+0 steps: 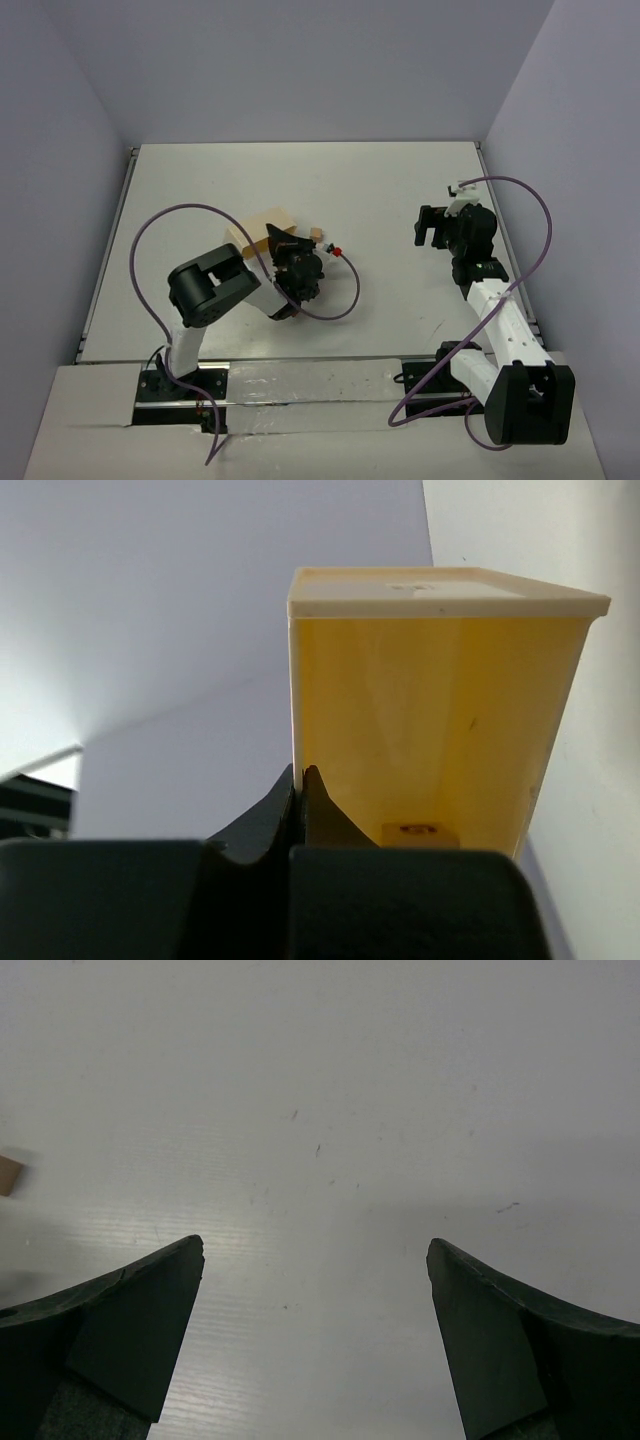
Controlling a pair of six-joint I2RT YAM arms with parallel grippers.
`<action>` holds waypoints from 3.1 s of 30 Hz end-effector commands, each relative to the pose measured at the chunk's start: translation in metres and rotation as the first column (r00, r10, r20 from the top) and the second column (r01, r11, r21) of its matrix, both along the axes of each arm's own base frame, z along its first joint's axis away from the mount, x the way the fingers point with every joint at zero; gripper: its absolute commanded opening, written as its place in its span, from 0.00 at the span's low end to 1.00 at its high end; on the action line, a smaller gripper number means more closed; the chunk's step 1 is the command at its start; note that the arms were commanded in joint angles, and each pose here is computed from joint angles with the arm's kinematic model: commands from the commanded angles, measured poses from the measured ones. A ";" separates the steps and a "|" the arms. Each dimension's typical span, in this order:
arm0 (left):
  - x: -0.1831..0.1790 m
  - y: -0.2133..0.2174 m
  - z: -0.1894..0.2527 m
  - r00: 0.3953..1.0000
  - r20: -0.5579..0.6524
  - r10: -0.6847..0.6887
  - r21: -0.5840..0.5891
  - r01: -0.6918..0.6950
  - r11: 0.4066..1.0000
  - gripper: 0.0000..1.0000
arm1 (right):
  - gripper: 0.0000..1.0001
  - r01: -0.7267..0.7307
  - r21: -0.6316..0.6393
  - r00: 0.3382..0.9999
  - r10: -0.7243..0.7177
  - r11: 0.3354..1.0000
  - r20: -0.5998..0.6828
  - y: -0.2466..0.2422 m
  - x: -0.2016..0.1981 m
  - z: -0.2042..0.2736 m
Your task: Build the wood block tower
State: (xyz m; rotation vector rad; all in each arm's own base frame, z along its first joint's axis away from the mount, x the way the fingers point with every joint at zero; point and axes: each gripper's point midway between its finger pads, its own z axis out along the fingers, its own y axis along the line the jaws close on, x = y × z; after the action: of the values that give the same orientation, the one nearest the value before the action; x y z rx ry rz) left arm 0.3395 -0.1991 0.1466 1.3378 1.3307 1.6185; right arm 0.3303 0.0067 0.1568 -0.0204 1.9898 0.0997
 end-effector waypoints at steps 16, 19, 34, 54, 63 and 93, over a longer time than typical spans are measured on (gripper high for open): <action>-0.009 -0.018 0.070 0.953 0.300 -0.049 -0.175 0.105 0.979 0.00 | 1.00 0.005 -0.014 0.998 -0.004 1.000 0.058 -0.004 0.007 0.024; -0.007 -0.012 0.082 0.947 0.321 -0.018 -0.219 0.092 0.971 0.00 | 1.00 0.003 -0.012 0.998 -0.002 1.000 0.055 -0.004 0.007 0.024; 0.012 0.042 0.137 0.965 0.185 0.184 -0.710 0.002 0.704 0.00 | 1.00 -0.017 0.014 0.999 0.016 1.000 0.037 0.001 0.008 0.021; 0.060 0.248 0.026 0.828 -0.557 0.069 -0.829 -0.559 0.017 0.00 | 1.00 -0.046 0.019 0.999 0.046 0.999 -0.002 0.006 0.011 0.010; 0.088 0.336 -0.003 0.743 -0.668 -0.034 -0.735 -0.667 -0.121 0.00 | 1.00 -0.048 0.006 0.999 0.048 0.999 -0.004 0.005 0.010 0.009; -0.076 0.435 -0.099 0.646 -0.751 0.134 -0.658 -0.717 -0.231 0.01 | 1.00 -0.059 0.028 0.998 0.060 0.998 -0.012 0.008 0.010 0.008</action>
State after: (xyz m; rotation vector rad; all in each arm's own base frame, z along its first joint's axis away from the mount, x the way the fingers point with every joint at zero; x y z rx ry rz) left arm 0.2692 0.2271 0.0511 0.0207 2.7460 0.0229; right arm 0.3321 0.0148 0.1445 -0.0627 2.0509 0.1573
